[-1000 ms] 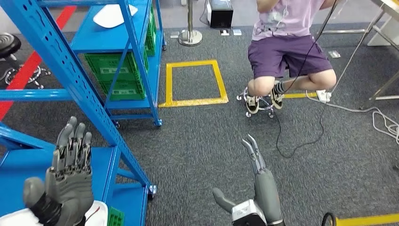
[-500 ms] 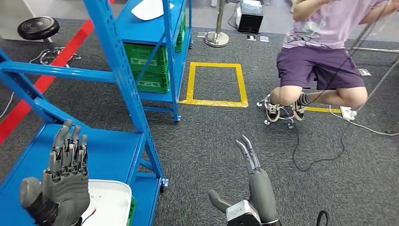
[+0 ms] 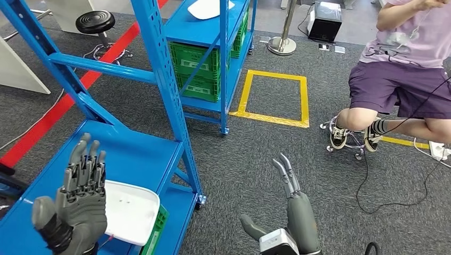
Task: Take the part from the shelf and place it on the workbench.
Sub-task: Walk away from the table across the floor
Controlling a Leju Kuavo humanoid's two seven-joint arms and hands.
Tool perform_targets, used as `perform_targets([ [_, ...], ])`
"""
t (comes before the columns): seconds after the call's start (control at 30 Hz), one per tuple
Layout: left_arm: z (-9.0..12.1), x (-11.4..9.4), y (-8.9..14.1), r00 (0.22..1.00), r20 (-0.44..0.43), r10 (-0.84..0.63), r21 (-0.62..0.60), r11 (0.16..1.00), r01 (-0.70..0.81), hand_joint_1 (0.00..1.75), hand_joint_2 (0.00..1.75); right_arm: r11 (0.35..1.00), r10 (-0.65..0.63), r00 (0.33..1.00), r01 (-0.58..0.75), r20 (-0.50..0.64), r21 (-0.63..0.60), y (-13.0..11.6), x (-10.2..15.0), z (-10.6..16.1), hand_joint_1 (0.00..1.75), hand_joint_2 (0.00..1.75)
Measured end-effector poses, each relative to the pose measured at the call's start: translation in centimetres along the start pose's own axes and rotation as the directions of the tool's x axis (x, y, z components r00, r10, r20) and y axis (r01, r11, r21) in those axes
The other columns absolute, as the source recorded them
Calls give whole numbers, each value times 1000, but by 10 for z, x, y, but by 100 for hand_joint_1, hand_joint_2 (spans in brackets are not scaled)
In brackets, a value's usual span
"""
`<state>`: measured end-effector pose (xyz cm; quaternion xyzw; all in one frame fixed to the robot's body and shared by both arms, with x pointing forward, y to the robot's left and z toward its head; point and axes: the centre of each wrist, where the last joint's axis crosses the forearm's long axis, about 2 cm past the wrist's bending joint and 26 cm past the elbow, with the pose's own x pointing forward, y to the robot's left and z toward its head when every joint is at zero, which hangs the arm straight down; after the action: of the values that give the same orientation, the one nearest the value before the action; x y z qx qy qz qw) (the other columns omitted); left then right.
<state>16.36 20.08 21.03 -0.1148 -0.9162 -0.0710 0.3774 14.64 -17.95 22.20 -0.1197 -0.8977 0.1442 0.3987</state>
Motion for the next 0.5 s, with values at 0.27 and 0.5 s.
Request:
perform_targets([
  [0.27, 2, -2, 0, 1000, -8, 0, 0, 1000, 0, 0, 0, 1000, 5, 1000, -5, -4, 1, 0, 1, 2, 0, 175],
  [0.5, 2, -3, 0, 1000, 6, 6, 2, 1000, -6, 0, 0, 1000, 10, 1000, -10, 4, -7, 0, 1, 1, 0, 175],
])
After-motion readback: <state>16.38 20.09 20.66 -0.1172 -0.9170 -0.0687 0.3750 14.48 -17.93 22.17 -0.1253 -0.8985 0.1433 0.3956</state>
